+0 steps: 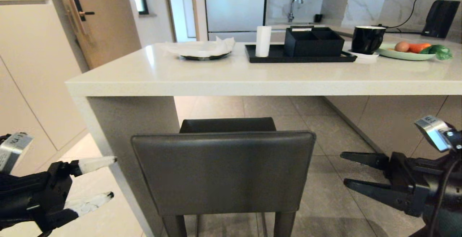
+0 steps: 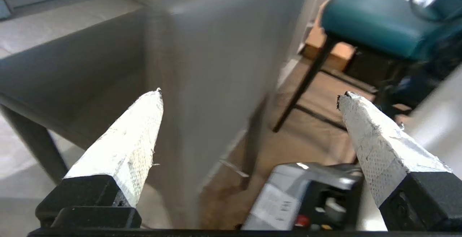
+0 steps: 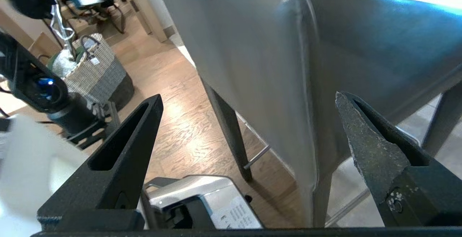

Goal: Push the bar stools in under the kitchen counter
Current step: Pull the gray chair out from under the dining table

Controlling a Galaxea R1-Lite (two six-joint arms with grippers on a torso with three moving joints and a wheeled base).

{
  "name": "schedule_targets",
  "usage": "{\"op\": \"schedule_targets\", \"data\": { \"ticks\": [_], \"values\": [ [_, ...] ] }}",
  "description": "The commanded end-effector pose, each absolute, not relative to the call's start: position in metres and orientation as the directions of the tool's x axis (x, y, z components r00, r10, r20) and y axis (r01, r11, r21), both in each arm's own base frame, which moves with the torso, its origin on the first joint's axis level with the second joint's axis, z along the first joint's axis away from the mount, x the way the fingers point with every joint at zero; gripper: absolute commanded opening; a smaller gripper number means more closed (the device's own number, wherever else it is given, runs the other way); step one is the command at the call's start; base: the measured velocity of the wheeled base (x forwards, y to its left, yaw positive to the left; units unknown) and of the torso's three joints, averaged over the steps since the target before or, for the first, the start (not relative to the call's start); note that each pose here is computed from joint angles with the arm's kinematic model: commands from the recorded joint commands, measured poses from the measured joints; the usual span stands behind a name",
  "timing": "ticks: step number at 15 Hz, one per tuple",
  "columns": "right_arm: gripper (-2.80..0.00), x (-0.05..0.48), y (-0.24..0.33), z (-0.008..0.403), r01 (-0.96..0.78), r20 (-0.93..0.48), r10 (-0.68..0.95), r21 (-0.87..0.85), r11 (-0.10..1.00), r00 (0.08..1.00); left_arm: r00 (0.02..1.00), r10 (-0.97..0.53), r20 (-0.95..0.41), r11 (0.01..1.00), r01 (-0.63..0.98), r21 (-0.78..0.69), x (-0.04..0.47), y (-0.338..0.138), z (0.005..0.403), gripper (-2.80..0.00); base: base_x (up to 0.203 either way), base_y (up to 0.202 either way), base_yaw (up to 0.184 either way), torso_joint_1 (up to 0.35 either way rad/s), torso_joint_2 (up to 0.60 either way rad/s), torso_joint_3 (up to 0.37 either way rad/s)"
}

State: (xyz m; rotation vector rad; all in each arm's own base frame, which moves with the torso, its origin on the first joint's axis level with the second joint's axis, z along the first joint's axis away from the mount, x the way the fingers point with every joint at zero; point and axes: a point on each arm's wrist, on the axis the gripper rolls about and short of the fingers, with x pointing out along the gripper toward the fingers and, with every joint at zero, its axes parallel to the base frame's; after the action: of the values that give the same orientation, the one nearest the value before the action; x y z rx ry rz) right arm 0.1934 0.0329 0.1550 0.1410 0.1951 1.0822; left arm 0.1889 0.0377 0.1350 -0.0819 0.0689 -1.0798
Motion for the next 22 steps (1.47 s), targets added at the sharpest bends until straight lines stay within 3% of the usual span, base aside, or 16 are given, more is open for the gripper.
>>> {"op": "schedule_targets", "data": {
  "ticks": [1, 4, 14, 22],
  "values": [
    [0.00, 0.211, 0.039, 0.141, -0.859, -0.119, 0.897, 0.259, 0.442, 0.426, 0.452, -0.892, -0.024, 0.450, 0.881, -0.146, 0.212, 0.039, 0.111, 0.00, 0.000, 0.000, 0.000, 0.000, 0.00, 0.000],
    [0.00, 0.226, 0.044, 0.135, -0.857, -0.128, 0.897, 0.265, 0.442, 0.423, 0.442, -0.896, -0.035, 0.437, 0.867, -0.242, 0.235, 0.038, 0.087, 0.00, 0.000, 0.000, 0.000, 0.000, 0.00, 0.000],
    [0.00, 0.252, 0.097, 0.104, -0.914, -0.124, 0.945, 0.243, 0.326, 0.304, 0.319, -0.948, -0.014, 0.314, 0.925, -0.215, 0.279, 0.009, 0.092, 0.00, 0.000, 0.000, 0.000, 0.000, 0.00, 0.000],
    [0.00, 0.277, 0.113, 0.092, -0.919, -0.117, 0.950, 0.242, 0.311, 0.291, 0.261, -0.965, -0.013, 0.258, 0.944, -0.207, 0.285, -0.008, 0.091, 0.00, 0.000, 0.000, 0.000, 0.000, 0.00, 0.000]
  ]
}}
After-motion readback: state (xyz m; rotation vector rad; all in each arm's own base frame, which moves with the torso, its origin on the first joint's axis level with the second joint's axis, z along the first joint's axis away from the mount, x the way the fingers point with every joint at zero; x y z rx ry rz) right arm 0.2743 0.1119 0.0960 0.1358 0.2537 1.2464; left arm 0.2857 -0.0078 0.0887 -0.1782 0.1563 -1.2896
